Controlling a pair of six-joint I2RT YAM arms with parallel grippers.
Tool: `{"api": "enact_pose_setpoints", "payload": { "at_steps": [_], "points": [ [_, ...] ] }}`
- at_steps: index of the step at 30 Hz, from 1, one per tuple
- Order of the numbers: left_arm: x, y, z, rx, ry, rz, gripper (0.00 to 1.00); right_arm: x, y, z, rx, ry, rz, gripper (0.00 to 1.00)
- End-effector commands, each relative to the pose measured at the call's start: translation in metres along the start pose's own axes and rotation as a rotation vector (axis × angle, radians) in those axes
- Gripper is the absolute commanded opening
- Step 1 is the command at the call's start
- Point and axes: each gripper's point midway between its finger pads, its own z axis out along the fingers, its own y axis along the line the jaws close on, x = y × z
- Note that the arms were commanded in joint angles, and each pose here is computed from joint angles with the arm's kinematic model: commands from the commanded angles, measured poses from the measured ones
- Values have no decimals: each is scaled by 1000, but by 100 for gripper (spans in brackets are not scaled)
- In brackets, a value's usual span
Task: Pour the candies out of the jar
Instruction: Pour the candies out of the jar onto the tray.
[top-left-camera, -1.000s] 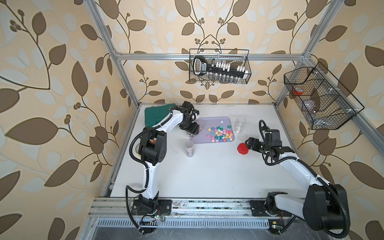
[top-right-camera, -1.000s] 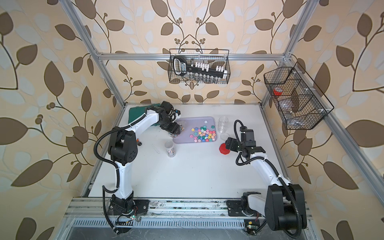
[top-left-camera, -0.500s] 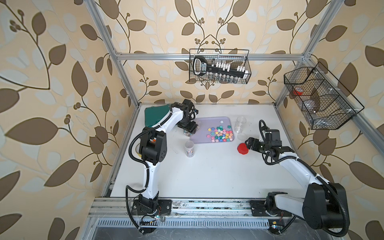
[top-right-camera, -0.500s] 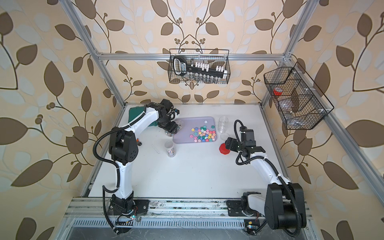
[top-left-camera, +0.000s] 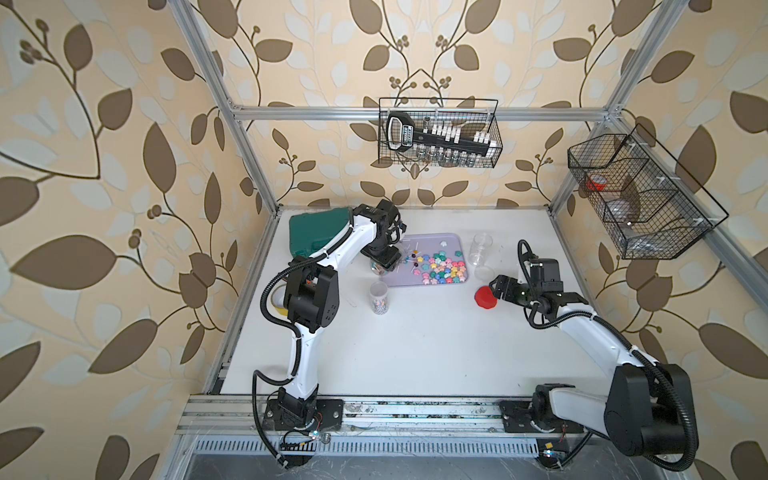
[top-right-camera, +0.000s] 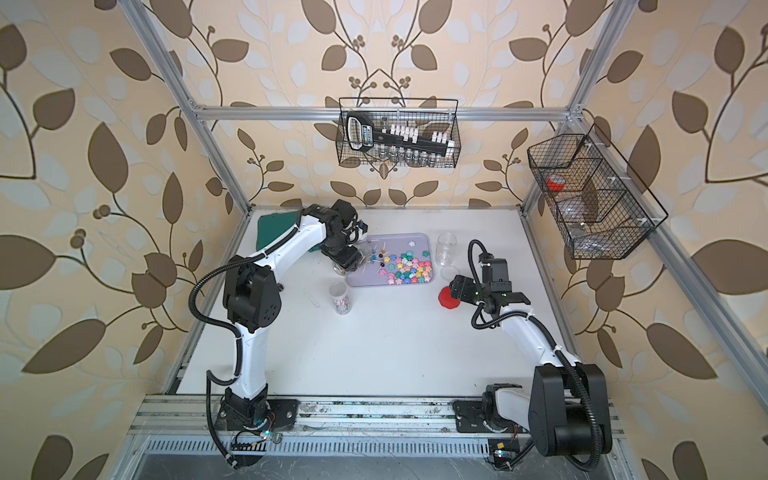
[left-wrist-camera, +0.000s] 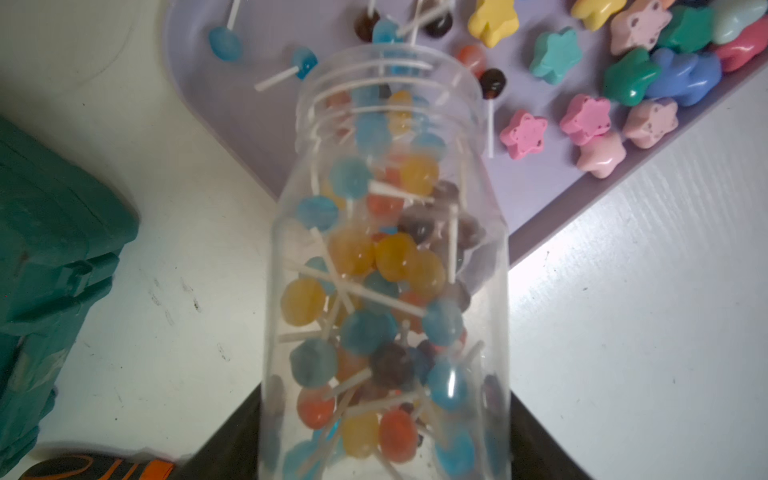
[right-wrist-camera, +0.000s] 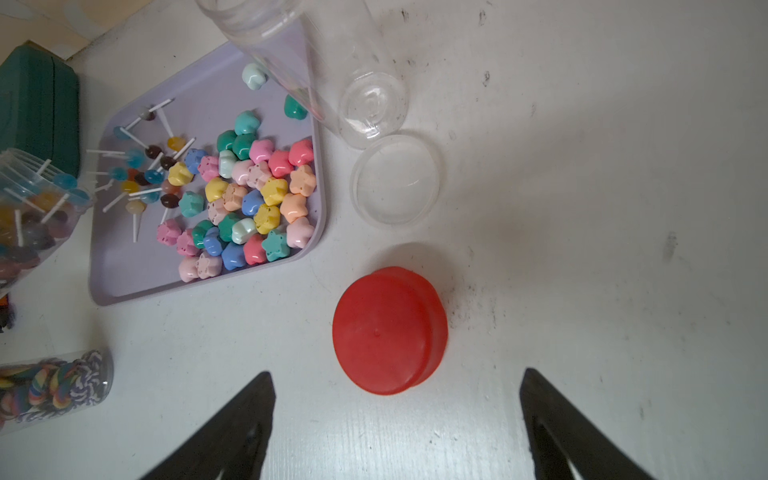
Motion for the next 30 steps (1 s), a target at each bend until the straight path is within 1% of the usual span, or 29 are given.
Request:
{"api": "enact_pose_setpoints", "payload": {
  "at_steps": [1,11,23,26,30],
  "points": [
    [-5,10,-11,-59,-4,21,70,-7,3,-2,-11,-14,-8,89],
    [3,14,-8,-124,51,21,70,-7,0,-2,-5,-16,-3,89],
    [3,9,-7,-126,57,22,70,-6,0,-1,-9,-9,0,88],
    [3,12,-6,-145,64,2,70,-6,0,-1,-9,-10,-1,89],
    [9,13,-2,-152,104,-18,70,-6,-1,-1,-8,-8,-1,89]
  ]
}}
